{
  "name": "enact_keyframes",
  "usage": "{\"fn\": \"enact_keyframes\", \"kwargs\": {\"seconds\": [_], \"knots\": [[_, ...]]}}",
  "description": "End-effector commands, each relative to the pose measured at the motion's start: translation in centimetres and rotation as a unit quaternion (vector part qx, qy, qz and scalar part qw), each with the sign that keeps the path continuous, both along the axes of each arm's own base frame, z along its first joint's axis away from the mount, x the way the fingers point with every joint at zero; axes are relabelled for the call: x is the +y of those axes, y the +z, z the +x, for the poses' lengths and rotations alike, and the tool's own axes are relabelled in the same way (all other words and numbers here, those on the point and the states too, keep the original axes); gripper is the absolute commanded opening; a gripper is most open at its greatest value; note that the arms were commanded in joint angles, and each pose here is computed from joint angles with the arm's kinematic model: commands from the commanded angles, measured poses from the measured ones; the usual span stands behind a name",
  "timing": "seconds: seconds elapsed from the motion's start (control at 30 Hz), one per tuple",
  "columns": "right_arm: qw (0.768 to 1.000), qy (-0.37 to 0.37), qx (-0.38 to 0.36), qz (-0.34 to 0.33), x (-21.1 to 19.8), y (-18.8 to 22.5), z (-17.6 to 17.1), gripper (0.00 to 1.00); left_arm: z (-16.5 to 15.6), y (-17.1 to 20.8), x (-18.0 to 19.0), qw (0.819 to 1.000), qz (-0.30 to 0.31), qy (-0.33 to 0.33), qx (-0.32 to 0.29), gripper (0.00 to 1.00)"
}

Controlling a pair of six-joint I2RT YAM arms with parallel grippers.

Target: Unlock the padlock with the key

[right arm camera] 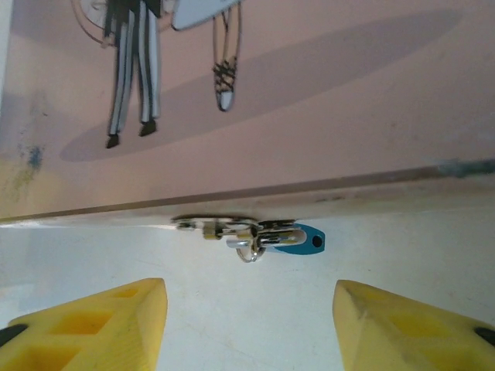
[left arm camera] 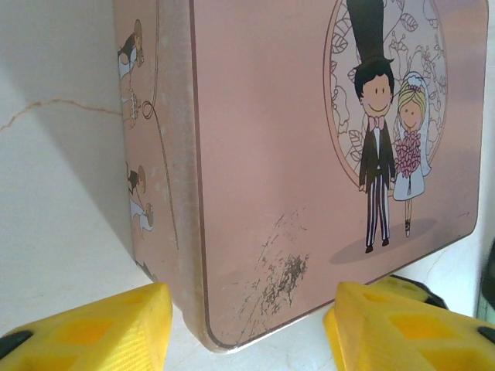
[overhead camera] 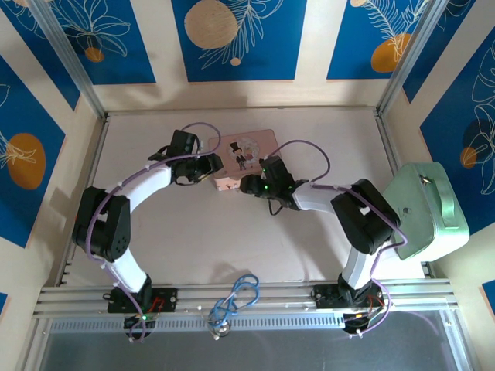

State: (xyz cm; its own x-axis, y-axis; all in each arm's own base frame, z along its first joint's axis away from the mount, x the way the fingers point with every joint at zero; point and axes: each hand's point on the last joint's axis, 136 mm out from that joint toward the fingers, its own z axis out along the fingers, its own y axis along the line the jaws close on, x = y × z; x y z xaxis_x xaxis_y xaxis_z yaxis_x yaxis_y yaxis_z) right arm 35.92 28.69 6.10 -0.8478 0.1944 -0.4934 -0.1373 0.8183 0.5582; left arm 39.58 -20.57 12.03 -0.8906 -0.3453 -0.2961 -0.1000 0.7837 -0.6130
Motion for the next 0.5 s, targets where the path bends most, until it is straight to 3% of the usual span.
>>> {"fn": "enact_keyframes", "kwargs": {"seconds": [0.0,0.47], "knots": [[1.0,0.02,-0.012,-0.004,0.9,-0.2,0.4,0.57,-0.1,-0.7,0.9,1.0,0.011,0.001,0.02,0.54],[0.997,0.03,-0.018,-0.065,0.8,-2.7,1.3,0.53,-0.9,-0.9,1.4,0.999,0.019,-0.008,0.028,0.45]]}}
